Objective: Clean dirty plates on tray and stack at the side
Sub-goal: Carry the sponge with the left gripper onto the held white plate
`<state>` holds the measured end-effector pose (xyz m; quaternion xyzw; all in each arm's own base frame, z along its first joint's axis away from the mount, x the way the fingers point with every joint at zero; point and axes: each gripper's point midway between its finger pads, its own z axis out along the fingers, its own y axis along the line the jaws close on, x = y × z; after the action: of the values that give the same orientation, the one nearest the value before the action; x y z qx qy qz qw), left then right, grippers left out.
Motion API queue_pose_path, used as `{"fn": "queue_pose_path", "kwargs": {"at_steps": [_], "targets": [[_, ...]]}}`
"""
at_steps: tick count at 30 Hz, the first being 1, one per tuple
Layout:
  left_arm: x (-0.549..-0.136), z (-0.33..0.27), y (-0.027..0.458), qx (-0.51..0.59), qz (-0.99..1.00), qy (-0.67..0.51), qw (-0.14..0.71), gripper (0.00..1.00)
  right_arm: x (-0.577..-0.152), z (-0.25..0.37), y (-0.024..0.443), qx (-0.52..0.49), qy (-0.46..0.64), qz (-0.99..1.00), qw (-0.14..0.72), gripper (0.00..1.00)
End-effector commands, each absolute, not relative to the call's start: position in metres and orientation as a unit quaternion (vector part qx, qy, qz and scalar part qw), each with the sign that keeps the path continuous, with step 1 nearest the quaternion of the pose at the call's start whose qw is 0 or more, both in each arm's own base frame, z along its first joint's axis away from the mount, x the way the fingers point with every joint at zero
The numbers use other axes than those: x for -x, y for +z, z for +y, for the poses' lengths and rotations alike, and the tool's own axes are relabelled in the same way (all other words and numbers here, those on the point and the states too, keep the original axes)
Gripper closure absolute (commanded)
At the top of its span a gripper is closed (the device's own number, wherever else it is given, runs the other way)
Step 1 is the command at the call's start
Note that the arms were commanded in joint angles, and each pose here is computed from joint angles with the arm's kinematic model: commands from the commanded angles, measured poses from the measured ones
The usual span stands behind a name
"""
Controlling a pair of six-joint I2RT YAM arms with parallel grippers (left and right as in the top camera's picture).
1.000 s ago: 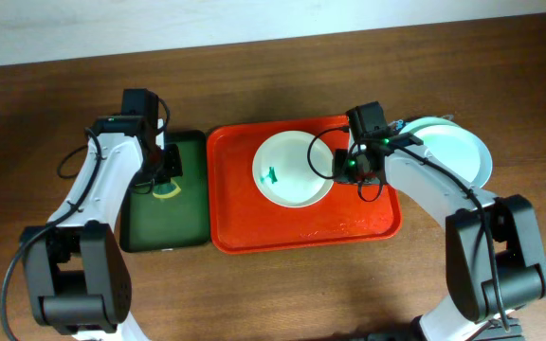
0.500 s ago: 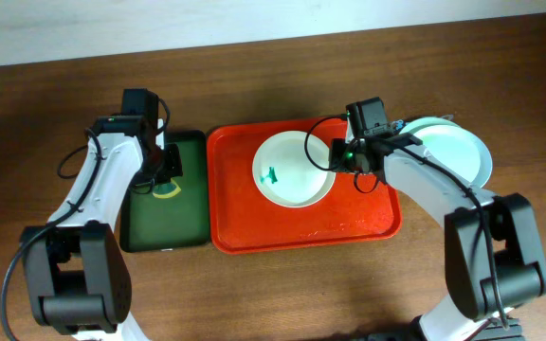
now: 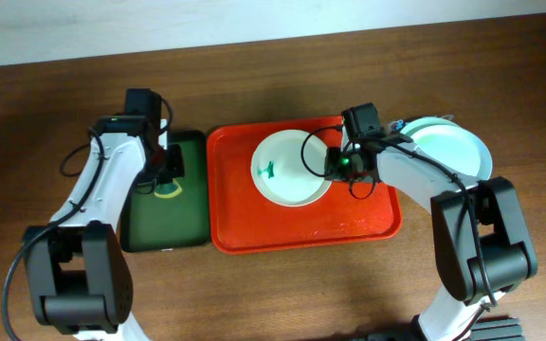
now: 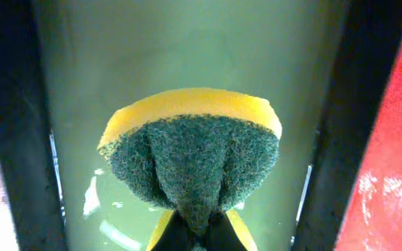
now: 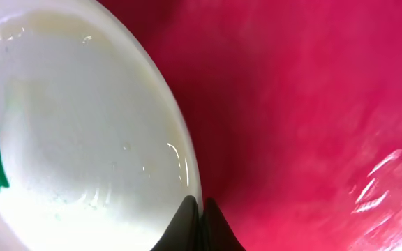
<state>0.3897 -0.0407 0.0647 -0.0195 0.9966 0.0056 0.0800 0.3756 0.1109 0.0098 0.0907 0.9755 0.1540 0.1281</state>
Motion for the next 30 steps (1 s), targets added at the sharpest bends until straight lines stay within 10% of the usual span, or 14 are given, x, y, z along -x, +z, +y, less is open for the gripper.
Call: {"fn": "queue_pose_path", "kwargs": {"at_steps": [1, 30], "targets": [[-0.394, -0.049, 0.078, -0.029, 0.994, 0.031, 0.102, 1.0, -0.355, 0.13, 0.009, -0.109, 0.206, 0.97, 0.074, 0.96], [-0.409, -0.054, 0.125, -0.031, 0.991, 0.03, 0.126, 1.0, -0.329, 0.154, 0.006, -0.09, 0.205, 0.974, 0.03, 0.96]]}}
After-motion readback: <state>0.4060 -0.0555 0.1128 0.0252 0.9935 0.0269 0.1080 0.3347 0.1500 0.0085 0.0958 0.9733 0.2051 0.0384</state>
